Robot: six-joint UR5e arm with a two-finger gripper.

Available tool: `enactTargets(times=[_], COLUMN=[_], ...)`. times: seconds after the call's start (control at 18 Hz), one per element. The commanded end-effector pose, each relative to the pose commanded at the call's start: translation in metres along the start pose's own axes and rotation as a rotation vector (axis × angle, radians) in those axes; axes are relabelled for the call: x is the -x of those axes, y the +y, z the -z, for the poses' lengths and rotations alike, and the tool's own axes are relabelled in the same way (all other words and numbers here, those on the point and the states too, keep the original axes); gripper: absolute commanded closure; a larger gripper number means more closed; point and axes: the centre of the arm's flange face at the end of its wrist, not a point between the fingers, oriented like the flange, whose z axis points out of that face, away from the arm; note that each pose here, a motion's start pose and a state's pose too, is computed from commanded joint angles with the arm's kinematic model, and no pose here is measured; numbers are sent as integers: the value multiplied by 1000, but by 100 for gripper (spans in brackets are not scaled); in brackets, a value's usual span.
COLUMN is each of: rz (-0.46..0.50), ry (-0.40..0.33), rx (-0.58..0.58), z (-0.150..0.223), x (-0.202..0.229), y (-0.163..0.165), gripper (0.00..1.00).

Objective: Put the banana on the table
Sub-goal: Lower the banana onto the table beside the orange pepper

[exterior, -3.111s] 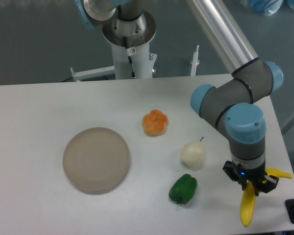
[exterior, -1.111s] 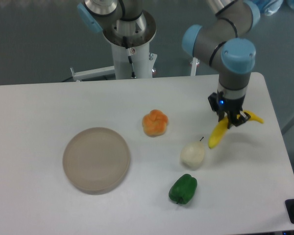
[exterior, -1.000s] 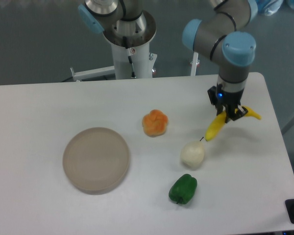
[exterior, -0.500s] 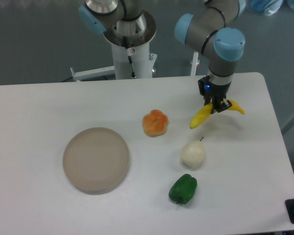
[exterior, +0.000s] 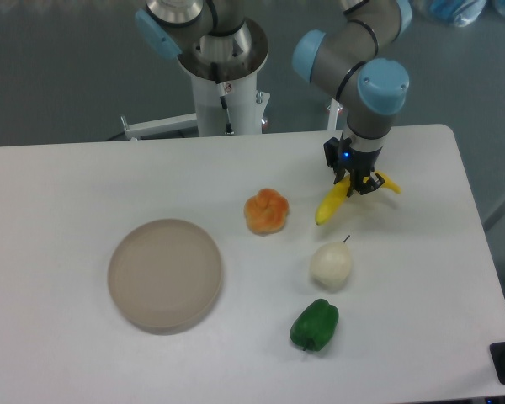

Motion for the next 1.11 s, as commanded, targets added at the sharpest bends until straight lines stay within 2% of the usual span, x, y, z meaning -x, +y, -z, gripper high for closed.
enactTargets(times=[0.22,0.89,1.11], rz=[12,11,14], ry=[12,22,18], rx=[0,-1,-1], z=[-14,-20,-19], x=[-2,3,4], y=[-4,-4,-3], gripper=[70,69,62])
